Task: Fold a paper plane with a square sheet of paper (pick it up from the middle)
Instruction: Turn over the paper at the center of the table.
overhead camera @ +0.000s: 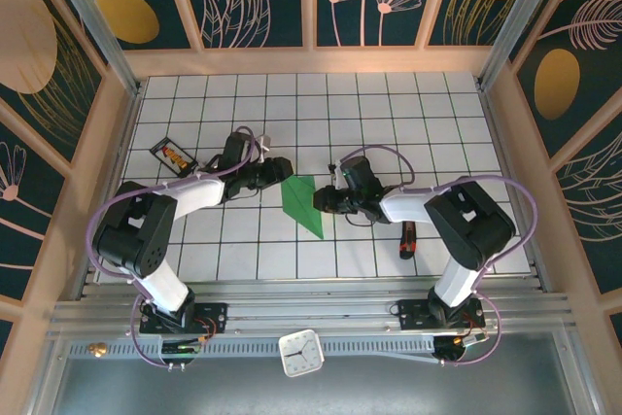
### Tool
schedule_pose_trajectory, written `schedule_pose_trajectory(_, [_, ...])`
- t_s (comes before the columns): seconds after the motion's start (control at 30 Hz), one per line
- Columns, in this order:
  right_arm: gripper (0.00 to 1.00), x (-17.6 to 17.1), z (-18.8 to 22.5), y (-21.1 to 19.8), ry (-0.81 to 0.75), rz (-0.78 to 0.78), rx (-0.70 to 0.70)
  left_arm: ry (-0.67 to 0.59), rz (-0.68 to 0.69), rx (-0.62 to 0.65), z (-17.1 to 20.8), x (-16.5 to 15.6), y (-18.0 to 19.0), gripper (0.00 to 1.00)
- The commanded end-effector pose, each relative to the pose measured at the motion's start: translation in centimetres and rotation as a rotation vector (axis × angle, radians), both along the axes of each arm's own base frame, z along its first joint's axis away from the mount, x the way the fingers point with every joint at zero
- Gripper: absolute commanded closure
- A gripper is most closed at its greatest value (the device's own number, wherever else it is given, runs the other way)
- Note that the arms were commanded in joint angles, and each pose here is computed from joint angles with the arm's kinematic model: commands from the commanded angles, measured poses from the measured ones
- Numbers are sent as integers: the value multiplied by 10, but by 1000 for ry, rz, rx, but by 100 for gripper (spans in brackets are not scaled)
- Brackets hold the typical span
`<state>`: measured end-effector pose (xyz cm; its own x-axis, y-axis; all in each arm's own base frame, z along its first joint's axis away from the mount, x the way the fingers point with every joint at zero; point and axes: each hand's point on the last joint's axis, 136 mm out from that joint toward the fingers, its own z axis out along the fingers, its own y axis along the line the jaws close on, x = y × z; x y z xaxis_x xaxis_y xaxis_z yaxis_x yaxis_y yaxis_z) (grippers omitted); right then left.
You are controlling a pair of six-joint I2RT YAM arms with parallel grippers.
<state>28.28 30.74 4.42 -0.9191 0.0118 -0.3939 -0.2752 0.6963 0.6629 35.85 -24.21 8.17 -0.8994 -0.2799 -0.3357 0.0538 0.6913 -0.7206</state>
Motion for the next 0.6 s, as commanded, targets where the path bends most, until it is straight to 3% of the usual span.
schedule_pose_trajectory(0.0, [77, 8, 1, 7, -35, 12, -3, 2, 1, -11, 1, -3, 1, 55])
schedule_pose_trajectory(0.57, [77, 26, -1, 4, -70, -15, -37, 14, -2, -4, -3, -7, 4, 55])
